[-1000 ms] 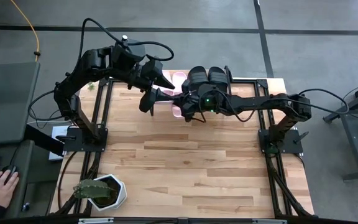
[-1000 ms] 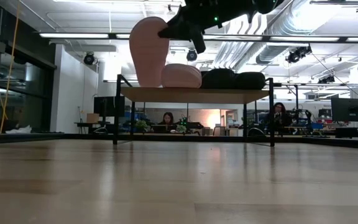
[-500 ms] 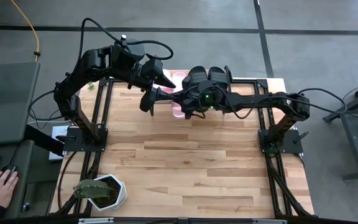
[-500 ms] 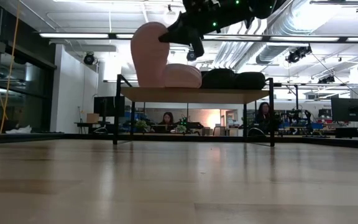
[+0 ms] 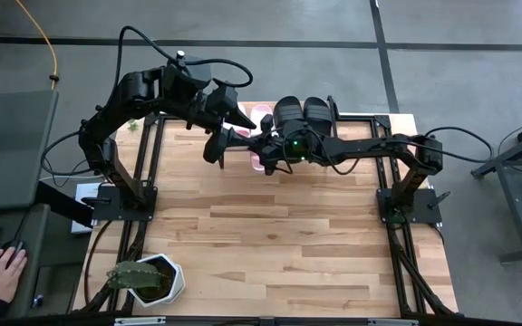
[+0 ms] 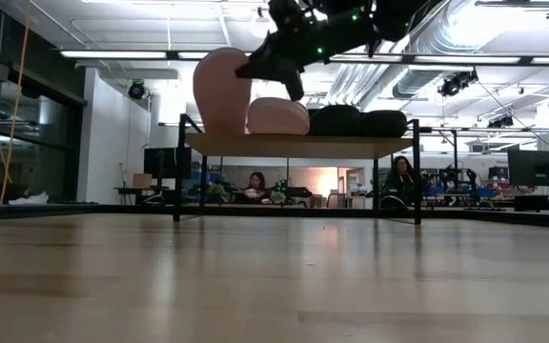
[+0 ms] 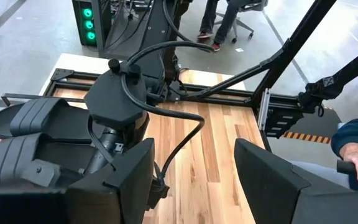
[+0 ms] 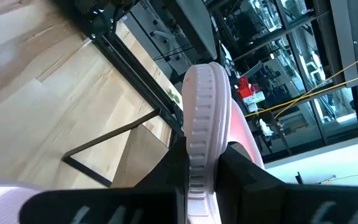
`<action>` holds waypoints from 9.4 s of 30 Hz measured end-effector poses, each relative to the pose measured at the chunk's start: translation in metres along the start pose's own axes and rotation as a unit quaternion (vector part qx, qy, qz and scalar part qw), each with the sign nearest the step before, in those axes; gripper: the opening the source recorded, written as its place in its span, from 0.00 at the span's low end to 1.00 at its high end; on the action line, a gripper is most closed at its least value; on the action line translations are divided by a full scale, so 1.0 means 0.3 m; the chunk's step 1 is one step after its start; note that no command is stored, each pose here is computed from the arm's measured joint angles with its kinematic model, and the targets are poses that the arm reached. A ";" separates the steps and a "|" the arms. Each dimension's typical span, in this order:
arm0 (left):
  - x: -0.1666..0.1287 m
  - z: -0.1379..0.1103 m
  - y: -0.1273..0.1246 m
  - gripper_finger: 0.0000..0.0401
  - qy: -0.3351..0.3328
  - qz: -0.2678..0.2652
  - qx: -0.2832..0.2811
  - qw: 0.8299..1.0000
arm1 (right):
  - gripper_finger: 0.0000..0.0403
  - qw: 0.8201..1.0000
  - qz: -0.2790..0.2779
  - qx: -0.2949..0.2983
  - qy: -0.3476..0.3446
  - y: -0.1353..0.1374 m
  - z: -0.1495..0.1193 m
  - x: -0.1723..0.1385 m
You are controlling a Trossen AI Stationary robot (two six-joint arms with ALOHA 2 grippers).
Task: Pick and place slides into the shelf
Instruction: Put the pink slide on the shelf aligned with the other pink slide, then return to Home Position
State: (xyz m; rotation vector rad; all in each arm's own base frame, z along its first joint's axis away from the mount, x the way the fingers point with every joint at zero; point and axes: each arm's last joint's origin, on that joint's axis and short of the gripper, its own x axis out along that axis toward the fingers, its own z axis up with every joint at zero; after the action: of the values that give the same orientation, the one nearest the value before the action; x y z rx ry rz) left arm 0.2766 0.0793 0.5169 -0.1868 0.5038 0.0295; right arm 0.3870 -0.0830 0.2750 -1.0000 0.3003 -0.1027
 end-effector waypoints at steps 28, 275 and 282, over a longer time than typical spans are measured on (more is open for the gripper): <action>0.001 0.008 0.000 0.53 -0.012 -0.001 0.000 1.000 | 0.06 0.999 0.012 0.040 0.005 0.001 -0.008 -0.003; -0.063 -0.026 -0.008 0.53 0.022 0.044 0.041 0.998 | 0.00 0.934 0.154 0.294 0.133 -0.148 0.090 0.077; -0.177 -0.029 -0.034 0.53 -0.013 0.084 0.056 0.995 | 0.00 0.935 0.146 0.295 0.132 -0.215 0.115 0.056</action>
State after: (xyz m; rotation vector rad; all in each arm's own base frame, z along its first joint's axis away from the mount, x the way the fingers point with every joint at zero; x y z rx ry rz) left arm 0.2267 0.0686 0.5367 -0.0334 0.4936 0.1682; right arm 0.4166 -0.0935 0.3433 -0.3349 0.6197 -0.0511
